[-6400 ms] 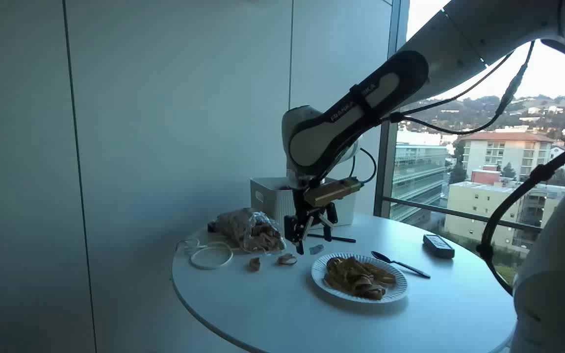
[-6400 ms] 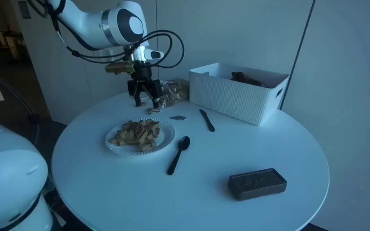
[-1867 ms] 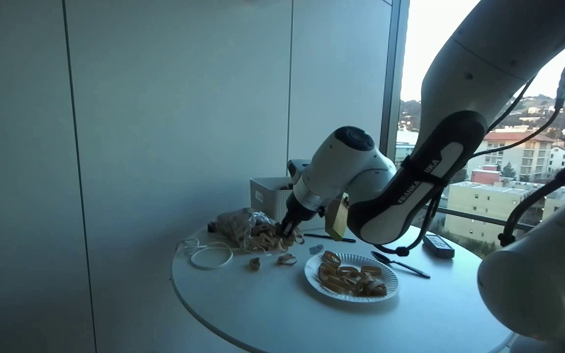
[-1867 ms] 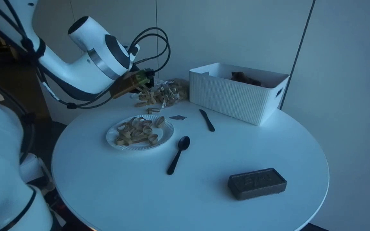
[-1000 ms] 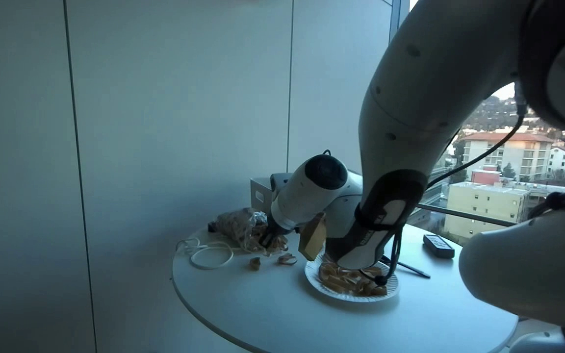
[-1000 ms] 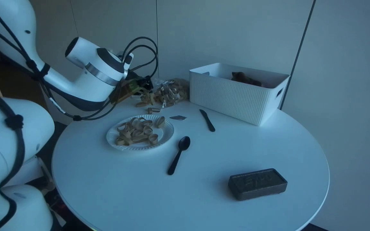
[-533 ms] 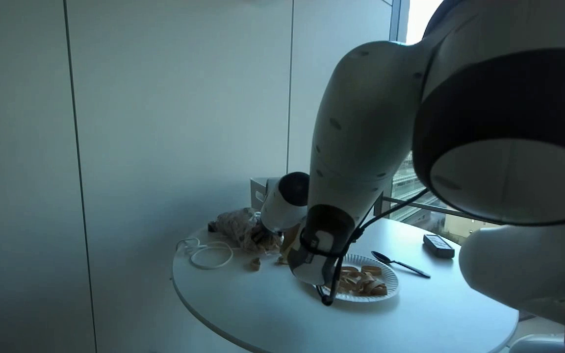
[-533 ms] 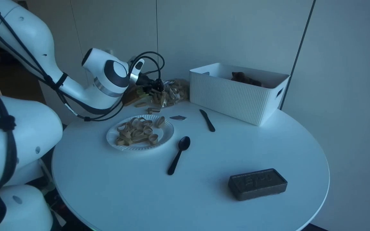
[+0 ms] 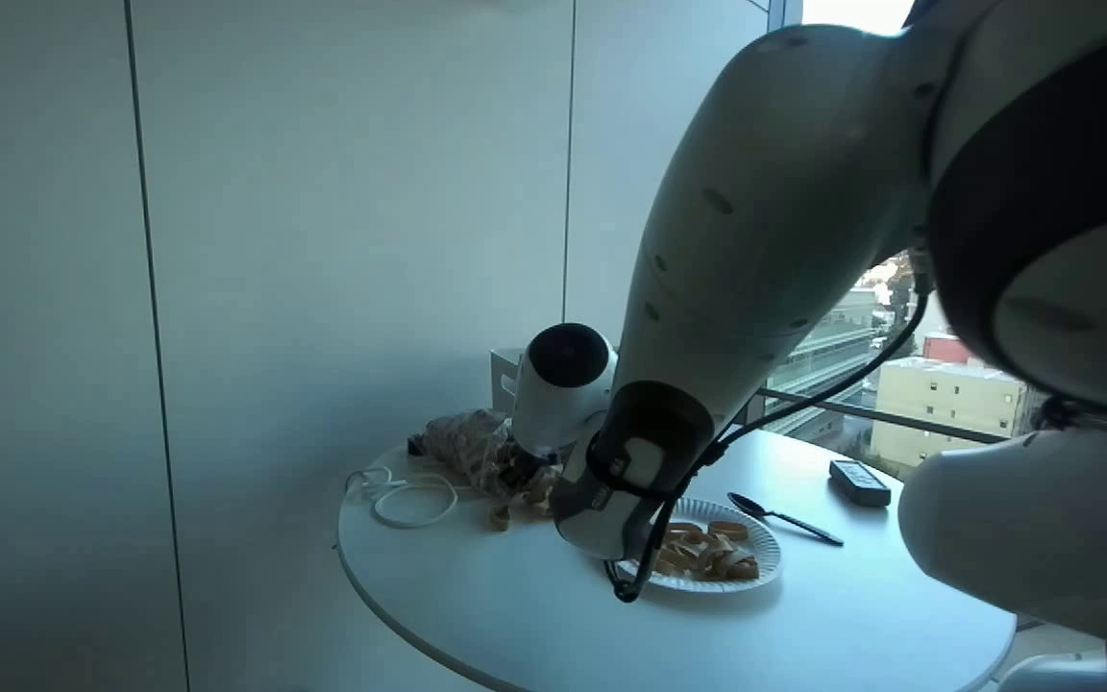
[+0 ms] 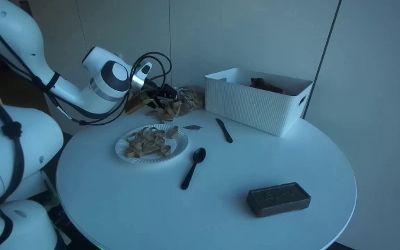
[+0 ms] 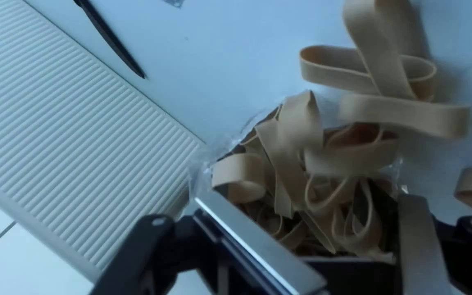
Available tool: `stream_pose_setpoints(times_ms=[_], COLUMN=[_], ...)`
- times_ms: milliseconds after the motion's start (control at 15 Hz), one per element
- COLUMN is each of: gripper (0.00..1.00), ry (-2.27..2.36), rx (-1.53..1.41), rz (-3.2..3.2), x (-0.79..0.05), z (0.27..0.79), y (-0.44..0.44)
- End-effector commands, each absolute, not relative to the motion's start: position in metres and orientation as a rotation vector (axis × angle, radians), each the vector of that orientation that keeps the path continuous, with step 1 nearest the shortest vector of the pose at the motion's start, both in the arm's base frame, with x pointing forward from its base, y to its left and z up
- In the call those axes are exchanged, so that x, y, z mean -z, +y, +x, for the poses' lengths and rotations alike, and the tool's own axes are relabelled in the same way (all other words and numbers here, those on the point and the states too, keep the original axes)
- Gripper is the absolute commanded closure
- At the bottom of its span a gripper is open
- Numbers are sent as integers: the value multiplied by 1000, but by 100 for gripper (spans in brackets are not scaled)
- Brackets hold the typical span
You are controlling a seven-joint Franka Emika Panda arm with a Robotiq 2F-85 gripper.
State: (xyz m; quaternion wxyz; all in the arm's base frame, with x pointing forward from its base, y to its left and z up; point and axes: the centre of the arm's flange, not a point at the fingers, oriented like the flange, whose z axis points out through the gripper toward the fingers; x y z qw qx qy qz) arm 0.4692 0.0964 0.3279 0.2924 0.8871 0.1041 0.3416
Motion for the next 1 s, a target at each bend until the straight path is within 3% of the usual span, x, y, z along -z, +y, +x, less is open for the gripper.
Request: stream_pose_setpoints(times_ms=[0, 533, 933], gripper=[0, 0, 0], ry=[308, 448, 272], rx=[-942, -768, -337], rz=[2405, 2654, 2844], x=[-375, -428, -434], z=[418, 354, 336], y=[91, 37, -8])
